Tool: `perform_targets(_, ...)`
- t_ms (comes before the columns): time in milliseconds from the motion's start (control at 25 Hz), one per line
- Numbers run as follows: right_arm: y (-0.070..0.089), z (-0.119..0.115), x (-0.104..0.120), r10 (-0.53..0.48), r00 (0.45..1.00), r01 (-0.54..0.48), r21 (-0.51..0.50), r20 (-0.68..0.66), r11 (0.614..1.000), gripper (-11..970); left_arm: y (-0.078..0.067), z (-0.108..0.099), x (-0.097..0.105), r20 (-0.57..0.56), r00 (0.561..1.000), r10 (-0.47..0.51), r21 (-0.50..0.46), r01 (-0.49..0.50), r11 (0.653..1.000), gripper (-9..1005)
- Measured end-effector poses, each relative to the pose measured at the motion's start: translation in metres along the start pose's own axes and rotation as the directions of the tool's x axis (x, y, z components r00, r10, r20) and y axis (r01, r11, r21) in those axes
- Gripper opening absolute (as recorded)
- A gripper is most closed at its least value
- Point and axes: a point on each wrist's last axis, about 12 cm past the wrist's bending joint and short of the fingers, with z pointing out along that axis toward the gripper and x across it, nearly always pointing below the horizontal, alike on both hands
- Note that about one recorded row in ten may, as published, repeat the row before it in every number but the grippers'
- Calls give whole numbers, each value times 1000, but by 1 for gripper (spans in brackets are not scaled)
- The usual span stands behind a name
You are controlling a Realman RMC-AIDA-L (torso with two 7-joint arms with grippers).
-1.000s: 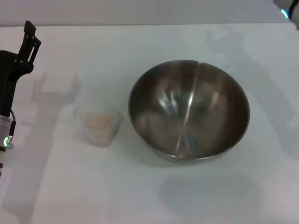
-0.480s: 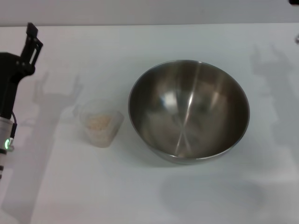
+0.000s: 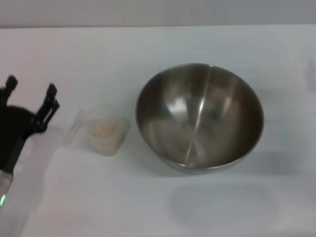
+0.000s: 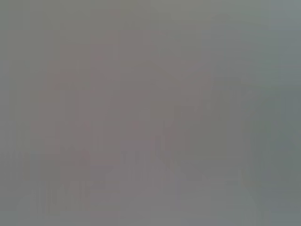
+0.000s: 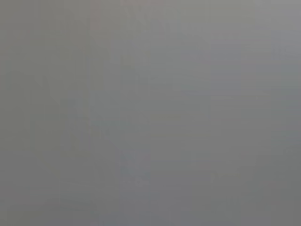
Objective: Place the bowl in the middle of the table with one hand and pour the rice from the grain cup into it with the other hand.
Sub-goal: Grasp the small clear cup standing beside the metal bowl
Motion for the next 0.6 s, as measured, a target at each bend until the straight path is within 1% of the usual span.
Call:
perform_targets(80,-4,0,2,-14,1000,14,11,-12,1000,433,1,-10,3,-27,1000,7,15,-6,1000,867)
perform_targets(280,-13,6,2,-33,999,34,44,-14,998,433,-2,-29,11,-85,996,20,53,-16,998,867)
perform_targets(480,-17,14,2,-45,999,46,50,-21,998,433,-7,-37,15,-116,993,22,85,-12,996,867)
perform_targets(600,-18,16,3,-49,998,50,47,-25,998,433,-12,-36,18,-145,989,21,111,-5,994,867)
